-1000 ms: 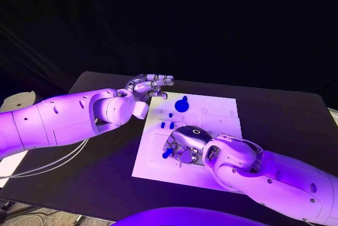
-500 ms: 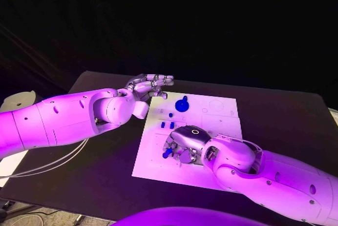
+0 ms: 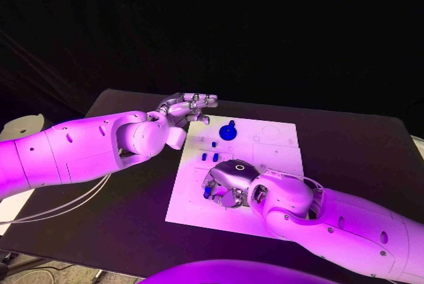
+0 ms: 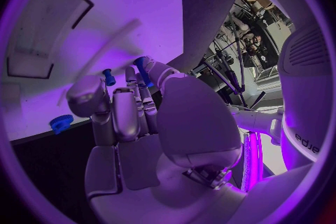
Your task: Assemble the parts on the task board
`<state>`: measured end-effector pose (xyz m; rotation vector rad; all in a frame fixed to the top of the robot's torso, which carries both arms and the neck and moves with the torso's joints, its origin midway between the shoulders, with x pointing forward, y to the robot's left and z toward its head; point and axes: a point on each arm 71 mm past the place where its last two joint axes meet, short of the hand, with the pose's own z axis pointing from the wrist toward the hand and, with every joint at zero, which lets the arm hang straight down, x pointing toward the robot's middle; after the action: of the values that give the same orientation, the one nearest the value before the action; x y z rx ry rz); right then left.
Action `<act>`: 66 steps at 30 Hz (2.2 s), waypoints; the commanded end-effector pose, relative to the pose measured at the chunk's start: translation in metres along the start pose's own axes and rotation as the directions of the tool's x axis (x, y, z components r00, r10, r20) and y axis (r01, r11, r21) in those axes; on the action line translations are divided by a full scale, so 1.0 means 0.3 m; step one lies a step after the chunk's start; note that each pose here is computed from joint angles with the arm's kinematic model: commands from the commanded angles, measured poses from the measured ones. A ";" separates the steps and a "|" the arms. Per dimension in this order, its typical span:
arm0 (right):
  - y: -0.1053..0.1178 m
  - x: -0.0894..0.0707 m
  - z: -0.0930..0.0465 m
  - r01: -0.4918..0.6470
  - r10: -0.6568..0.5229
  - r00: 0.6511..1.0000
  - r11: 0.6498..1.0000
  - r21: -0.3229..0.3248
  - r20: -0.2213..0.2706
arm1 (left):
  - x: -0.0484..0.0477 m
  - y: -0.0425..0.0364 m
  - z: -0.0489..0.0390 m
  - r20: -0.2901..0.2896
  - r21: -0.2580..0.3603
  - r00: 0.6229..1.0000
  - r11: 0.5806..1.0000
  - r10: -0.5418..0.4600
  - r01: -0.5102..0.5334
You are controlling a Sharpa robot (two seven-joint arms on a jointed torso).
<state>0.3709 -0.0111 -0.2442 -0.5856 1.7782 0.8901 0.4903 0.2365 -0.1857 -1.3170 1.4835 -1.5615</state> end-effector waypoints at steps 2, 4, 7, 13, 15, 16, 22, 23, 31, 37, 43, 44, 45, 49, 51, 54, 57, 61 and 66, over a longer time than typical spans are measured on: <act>0.002 0.002 0.001 0.008 -0.008 1.000 1.000 0.000 0.007 | 0.009 -0.002 0.000 -0.022 0.004 1.000 1.000 -0.003 0.003; 0.003 0.000 0.000 0.006 -0.006 1.000 1.000 -0.001 0.016 | 0.008 -0.002 0.000 -0.022 0.004 1.000 1.000 -0.003 0.003; 0.002 -0.005 -0.002 -0.003 0.003 0.999 1.000 -0.004 0.039 | 0.008 -0.002 -0.001 -0.022 0.003 1.000 1.000 -0.003 0.003; -0.007 -0.028 -0.028 -0.037 0.039 0.991 0.999 -0.016 0.126 | 0.007 -0.002 -0.001 -0.022 0.002 1.000 1.000 -0.003 0.003; -0.018 -0.049 -0.054 -0.060 0.063 0.981 0.998 -0.023 0.181 | 0.006 -0.002 -0.001 -0.023 0.001 1.000 1.000 -0.004 0.004; -0.026 -0.059 -0.068 -0.074 0.077 0.976 0.997 -0.023 0.204 | 0.007 -0.002 -0.001 -0.024 0.000 1.000 1.000 -0.004 0.004; -0.131 -0.130 -0.187 -0.226 0.204 0.937 0.973 0.046 0.283 | 0.004 -0.003 -0.004 -0.024 0.000 1.000 1.000 -0.004 0.004; -0.158 -0.139 -0.215 -0.269 0.238 0.928 0.960 0.074 0.288 | 0.003 -0.003 -0.005 -0.023 0.000 1.000 1.000 -0.004 0.004; -0.320 -0.138 -0.433 -0.469 0.373 0.871 0.825 0.315 0.319 | 0.006 -0.005 -0.018 -0.026 -0.002 1.000 1.000 -0.005 0.005; -0.360 -0.086 -0.534 -0.442 0.343 0.895 0.771 0.459 0.285 | 0.013 -0.005 -0.022 -0.032 -0.003 0.999 1.000 -0.006 0.006; -0.365 -0.062 -0.559 -0.354 0.269 0.935 0.762 0.542 0.233 | 0.013 -0.005 -0.024 -0.033 -0.003 0.999 1.000 -0.006 0.006; -0.365 -0.059 -0.558 -0.344 0.260 0.938 0.761 0.550 0.227 | 0.013 -0.005 -0.024 -0.033 -0.003 0.999 1.000 -0.006 0.006; -0.365 -0.056 -0.554 -0.332 0.251 0.943 0.761 0.557 0.220 | 0.014 -0.005 -0.023 -0.034 -0.003 0.999 1.000 -0.007 0.006; -0.362 -0.043 -0.539 -0.306 0.231 0.952 0.765 0.567 0.203 | 0.015 -0.005 -0.023 -0.035 -0.003 0.999 1.000 -0.007 0.007; -0.360 -0.037 -0.531 -0.300 0.227 0.954 0.767 0.567 0.198 | 0.014 -0.005 -0.024 -0.035 -0.003 0.999 1.000 -0.007 0.007; -0.356 -0.029 -0.517 -0.290 0.221 0.957 0.772 0.566 0.189 | 0.012 -0.005 -0.024 -0.033 -0.003 0.999 1.000 -0.006 0.006; -0.353 -0.022 -0.502 -0.277 0.215 0.961 0.778 0.564 0.175 | 0.011 -0.005 -0.024 -0.033 -0.003 0.999 1.000 -0.006 0.006; -0.355 -0.013 -0.490 -0.257 0.207 0.966 0.782 0.567 0.152 | 0.011 -0.005 -0.024 -0.034 -0.004 0.999 1.000 -0.007 0.007; -0.356 -0.001 -0.477 -0.227 0.191 0.974 0.790 0.569 0.123 | 0.011 -0.005 -0.025 -0.035 -0.005 0.999 1.000 -0.007 0.007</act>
<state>0.3684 -0.1904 -0.2435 0.1061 1.9419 0.4910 0.4834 0.2386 -0.1839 -1.3188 1.4983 -1.5693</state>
